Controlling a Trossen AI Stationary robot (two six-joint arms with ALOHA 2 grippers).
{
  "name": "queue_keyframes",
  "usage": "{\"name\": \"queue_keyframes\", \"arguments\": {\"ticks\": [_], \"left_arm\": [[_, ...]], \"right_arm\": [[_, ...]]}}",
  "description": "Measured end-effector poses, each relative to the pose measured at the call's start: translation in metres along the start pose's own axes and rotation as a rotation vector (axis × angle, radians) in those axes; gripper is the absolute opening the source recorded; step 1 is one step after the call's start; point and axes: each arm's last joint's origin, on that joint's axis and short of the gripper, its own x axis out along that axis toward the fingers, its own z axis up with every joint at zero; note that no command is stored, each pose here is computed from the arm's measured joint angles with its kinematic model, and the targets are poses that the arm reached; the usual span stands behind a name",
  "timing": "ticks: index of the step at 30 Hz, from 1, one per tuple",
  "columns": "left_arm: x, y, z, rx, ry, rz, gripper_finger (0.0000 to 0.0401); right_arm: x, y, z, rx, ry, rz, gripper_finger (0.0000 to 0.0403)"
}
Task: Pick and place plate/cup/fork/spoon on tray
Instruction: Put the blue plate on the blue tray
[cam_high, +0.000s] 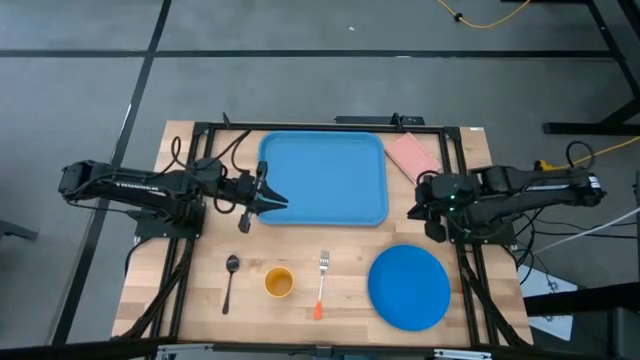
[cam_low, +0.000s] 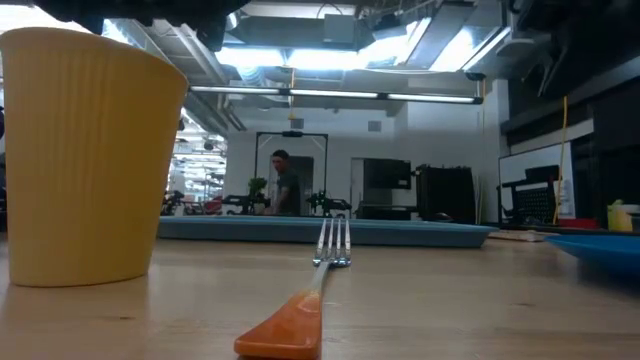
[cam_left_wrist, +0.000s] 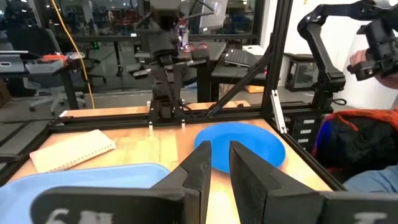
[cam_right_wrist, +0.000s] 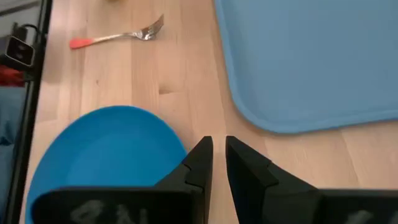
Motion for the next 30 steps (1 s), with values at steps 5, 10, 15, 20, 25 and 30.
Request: {"name": "queue_keyframes", "arguments": {"ticks": [5,10,15,20,25,30], "left_arm": [[0.000,0.000,0.000,0.000,0.000,0.002,0.0051],[0.000,0.000,0.000,0.000,0.000,0.002,0.0051],[0.000,0.000,0.000,0.000,0.000,0.003,0.0051],[0.000,0.000,0.000,0.000,0.000,0.008,0.0051],[0.000,0.000,0.000,-0.001,0.004,0.012,0.0051],[0.000,0.000,0.000,-0.001,0.004,0.012,0.0051]], "right_arm": [[0.016,0.000,0.001,0.027,0.111,-0.032,0.0051],[0.040,-0.002,-0.001,0.048,0.244,-0.069,0.0051],[0.066,-0.005,-0.006,0.054,0.377,-0.109,0.0051],[0.084,-0.006,-0.007,0.066,0.452,-0.165,0.0051],[0.093,-0.007,-0.008,0.050,0.493,-0.166,0.0051],[0.096,-0.006,-0.004,0.047,0.450,-0.150,0.0051]]}}
